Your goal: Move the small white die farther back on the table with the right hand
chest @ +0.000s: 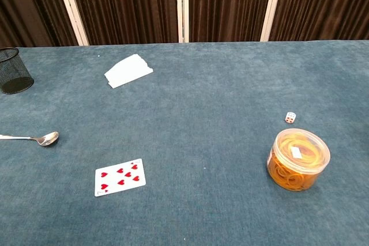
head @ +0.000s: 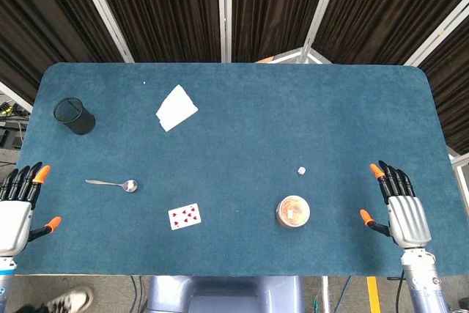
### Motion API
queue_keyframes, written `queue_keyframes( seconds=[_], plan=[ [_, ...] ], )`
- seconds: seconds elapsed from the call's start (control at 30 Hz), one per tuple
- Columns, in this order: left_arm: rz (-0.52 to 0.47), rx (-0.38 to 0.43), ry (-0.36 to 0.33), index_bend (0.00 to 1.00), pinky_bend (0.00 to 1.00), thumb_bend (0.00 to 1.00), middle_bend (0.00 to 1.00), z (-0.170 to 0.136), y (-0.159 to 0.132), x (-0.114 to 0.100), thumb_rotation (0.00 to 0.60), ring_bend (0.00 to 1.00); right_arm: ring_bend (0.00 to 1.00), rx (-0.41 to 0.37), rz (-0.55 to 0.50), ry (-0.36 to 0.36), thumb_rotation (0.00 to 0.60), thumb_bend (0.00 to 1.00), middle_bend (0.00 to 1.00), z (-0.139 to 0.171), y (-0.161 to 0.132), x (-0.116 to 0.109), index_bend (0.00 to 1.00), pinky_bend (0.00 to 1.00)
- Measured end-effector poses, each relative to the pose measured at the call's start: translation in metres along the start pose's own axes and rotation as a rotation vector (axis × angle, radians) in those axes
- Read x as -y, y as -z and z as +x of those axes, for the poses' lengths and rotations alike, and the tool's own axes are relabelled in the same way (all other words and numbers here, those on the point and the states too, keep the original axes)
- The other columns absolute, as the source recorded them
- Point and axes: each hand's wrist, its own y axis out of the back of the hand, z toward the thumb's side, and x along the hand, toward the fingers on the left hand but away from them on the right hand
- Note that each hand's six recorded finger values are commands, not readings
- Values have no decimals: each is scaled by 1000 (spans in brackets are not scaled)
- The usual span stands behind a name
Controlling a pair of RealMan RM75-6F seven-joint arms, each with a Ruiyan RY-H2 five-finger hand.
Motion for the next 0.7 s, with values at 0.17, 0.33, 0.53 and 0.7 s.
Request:
queue_keyframes(
  seconds=[0.17, 0.33, 0.53, 0.7],
  plan=[
    [-1, 0, -4, 0, 0, 46, 0, 0, 0, -1, 600, 0, 0, -2, 1, 2, 600, 189, 0, 1, -1, -1, 10, 0],
    [0, 4, -6, 0, 0, 46, 0, -1, -1, -2, 600, 0, 0, 1, -2, 0, 600, 177, 0, 1, 0, -2, 10, 0],
    [-10, 0, -12, 0, 0, 46, 0, 1, 0, -4, 600, 0, 0, -4, 12, -6, 600, 160, 0, -1, -2, -1, 14, 0],
    [-11, -6, -6, 0, 0, 46, 0, 1, 2, -3, 600, 0, 0, -1, 18, -14, 600, 150, 0, -4, -3, 0, 61, 0]
  ],
)
